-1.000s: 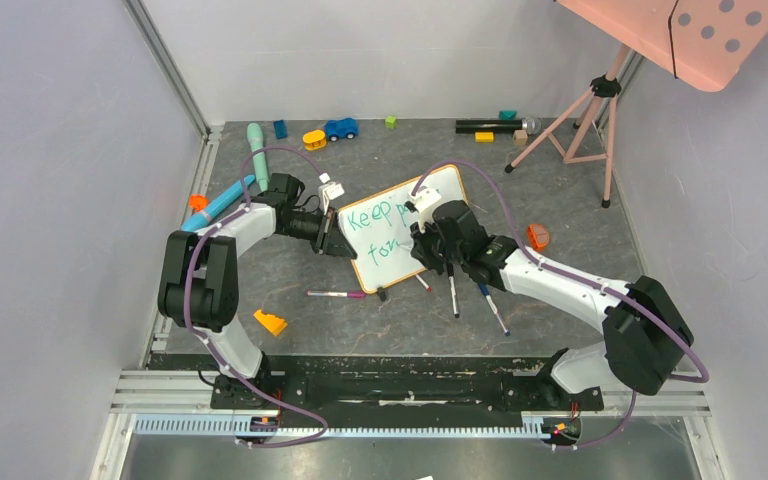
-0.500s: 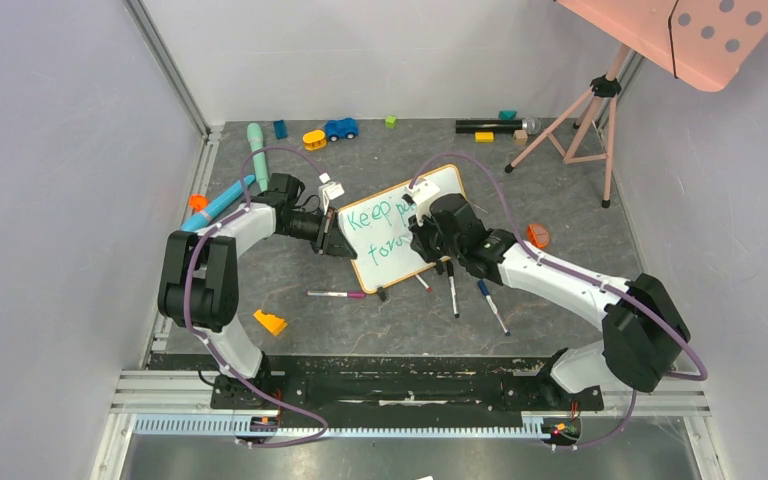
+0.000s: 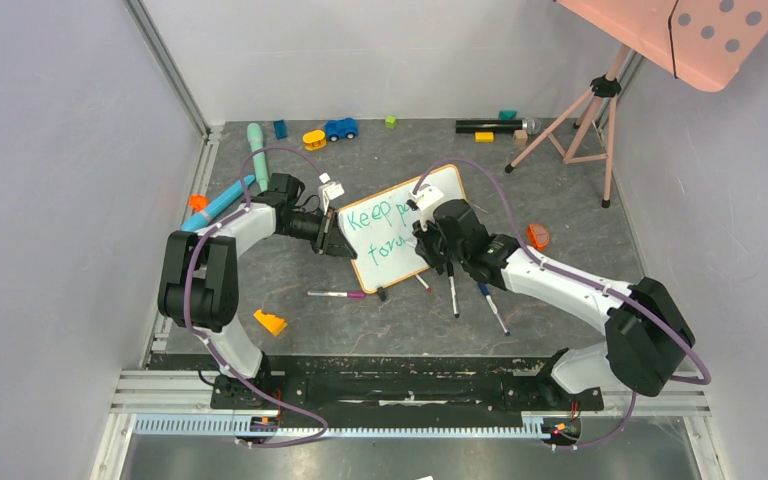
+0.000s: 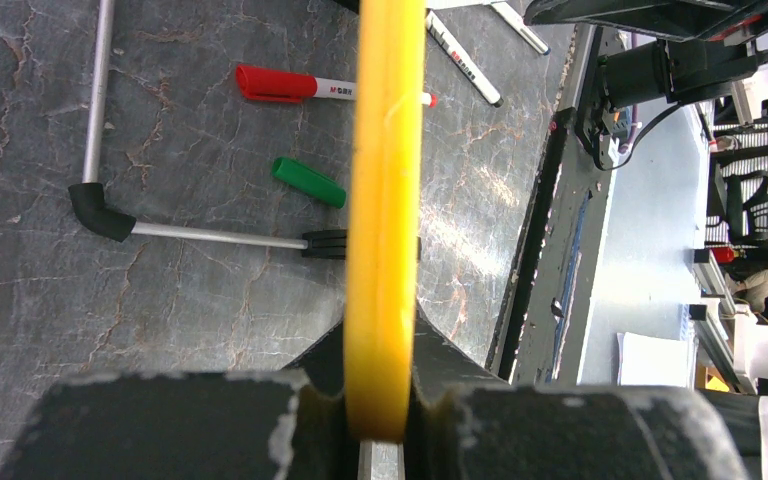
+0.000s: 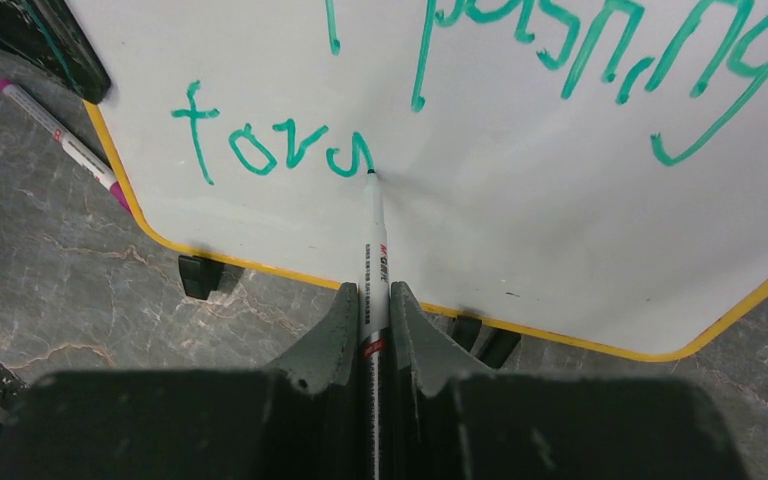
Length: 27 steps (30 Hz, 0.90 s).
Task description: Write a sentence on the whiteboard
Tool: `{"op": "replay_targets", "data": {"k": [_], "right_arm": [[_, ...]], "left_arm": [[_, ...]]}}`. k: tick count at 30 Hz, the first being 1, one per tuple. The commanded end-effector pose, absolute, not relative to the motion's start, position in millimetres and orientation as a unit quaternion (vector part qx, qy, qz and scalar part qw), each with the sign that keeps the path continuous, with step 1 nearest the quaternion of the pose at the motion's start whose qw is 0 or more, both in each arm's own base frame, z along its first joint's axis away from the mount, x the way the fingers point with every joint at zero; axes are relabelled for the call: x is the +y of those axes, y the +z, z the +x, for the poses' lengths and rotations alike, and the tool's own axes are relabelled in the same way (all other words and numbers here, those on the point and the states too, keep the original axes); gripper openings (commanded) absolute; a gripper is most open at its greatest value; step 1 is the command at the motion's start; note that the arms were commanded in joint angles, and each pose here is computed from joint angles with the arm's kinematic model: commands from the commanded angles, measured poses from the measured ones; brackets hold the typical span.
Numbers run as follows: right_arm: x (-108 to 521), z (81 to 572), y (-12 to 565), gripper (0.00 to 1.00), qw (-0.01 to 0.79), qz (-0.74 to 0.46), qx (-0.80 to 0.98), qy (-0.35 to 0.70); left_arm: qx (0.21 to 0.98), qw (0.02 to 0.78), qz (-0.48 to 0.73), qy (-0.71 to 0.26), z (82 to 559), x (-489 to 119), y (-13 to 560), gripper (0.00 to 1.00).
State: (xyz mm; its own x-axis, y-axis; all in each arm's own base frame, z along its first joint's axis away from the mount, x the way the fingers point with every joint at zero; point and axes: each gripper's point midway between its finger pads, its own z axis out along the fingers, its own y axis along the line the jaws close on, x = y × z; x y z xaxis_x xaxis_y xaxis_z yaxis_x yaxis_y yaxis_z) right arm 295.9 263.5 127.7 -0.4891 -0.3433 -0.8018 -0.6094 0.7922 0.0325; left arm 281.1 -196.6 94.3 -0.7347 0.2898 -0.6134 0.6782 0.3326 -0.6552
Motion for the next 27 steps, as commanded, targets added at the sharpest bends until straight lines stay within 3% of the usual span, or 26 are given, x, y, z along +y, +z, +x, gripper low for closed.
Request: {"op": "replay_targets", "data": {"k": [1,27], "right_arm": [[248,299,122,0.00,0.428,-0.269,0.853,0.132],[258,329,154,0.00,0.458,-0.251,0.843,0.128]], "left_arm": [[0.820,0.132,0.330,-0.449,248,-192,57,0.02],[0.819,0.132,0.330,-0.450,248,-192,57,0.02]]}}
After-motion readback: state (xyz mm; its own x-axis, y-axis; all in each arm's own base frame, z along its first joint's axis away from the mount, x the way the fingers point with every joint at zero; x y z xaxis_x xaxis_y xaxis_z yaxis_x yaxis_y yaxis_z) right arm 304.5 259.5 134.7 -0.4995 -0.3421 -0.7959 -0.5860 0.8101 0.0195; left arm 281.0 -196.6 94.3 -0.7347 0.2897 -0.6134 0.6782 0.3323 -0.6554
